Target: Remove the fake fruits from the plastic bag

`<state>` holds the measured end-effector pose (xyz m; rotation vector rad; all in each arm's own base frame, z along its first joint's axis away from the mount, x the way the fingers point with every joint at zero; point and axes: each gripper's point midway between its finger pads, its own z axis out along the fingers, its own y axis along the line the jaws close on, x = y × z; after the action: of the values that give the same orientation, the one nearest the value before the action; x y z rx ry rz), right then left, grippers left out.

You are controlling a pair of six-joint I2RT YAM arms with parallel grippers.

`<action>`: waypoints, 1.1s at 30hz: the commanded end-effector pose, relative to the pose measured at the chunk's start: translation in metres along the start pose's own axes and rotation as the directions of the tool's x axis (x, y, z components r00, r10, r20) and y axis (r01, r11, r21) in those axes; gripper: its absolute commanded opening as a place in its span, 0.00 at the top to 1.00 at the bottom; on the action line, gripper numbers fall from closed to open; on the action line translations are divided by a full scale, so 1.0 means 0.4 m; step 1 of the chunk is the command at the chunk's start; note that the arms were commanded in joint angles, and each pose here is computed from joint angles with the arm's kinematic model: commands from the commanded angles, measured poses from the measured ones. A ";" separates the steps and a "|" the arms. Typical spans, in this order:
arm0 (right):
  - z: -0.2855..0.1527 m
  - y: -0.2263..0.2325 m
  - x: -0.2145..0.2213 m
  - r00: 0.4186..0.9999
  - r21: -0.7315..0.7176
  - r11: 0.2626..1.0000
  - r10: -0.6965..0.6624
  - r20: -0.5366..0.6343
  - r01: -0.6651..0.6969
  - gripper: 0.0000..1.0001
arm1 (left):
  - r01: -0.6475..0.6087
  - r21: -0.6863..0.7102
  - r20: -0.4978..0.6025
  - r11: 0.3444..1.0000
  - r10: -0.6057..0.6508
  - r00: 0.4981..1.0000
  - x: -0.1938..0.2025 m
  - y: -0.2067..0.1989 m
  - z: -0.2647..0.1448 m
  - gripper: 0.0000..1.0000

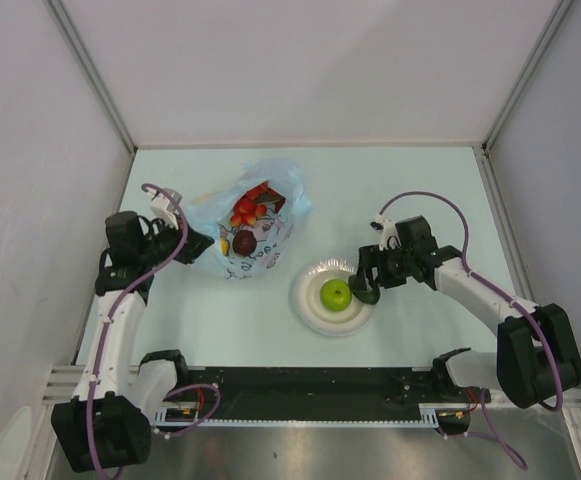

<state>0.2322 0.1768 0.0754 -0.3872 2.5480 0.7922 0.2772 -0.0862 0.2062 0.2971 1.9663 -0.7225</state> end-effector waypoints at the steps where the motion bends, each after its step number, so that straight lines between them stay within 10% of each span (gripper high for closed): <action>1: -0.026 0.024 -0.029 0.999 -0.033 0.998 -0.050 0.005 0.050 0.19 | -0.046 0.026 0.044 0.999 0.044 0.998 -0.050 -0.018 -0.006 0.98; 19: -0.057 0.116 -0.219 0.967 -0.138 0.962 -0.216 0.134 0.234 0.43 | -0.089 0.010 0.057 0.996 0.088 0.994 -0.060 -0.021 -0.018 0.97; 23: -0.141 0.286 -0.410 0.875 -0.223 0.879 -0.331 0.353 0.422 0.48 | -0.119 -0.002 0.035 0.993 0.119 0.992 -0.038 -0.023 -0.032 0.98; 33: -0.152 0.629 -0.504 0.580 -0.236 0.583 -0.519 0.627 0.777 0.52 | -0.420 -0.033 -0.197 0.907 0.406 0.892 0.056 0.021 -0.102 1.00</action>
<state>0.2865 0.3263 0.3195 -0.9959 1.6550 1.0370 0.2559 -0.0738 0.2067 0.5319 1.9794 -0.5313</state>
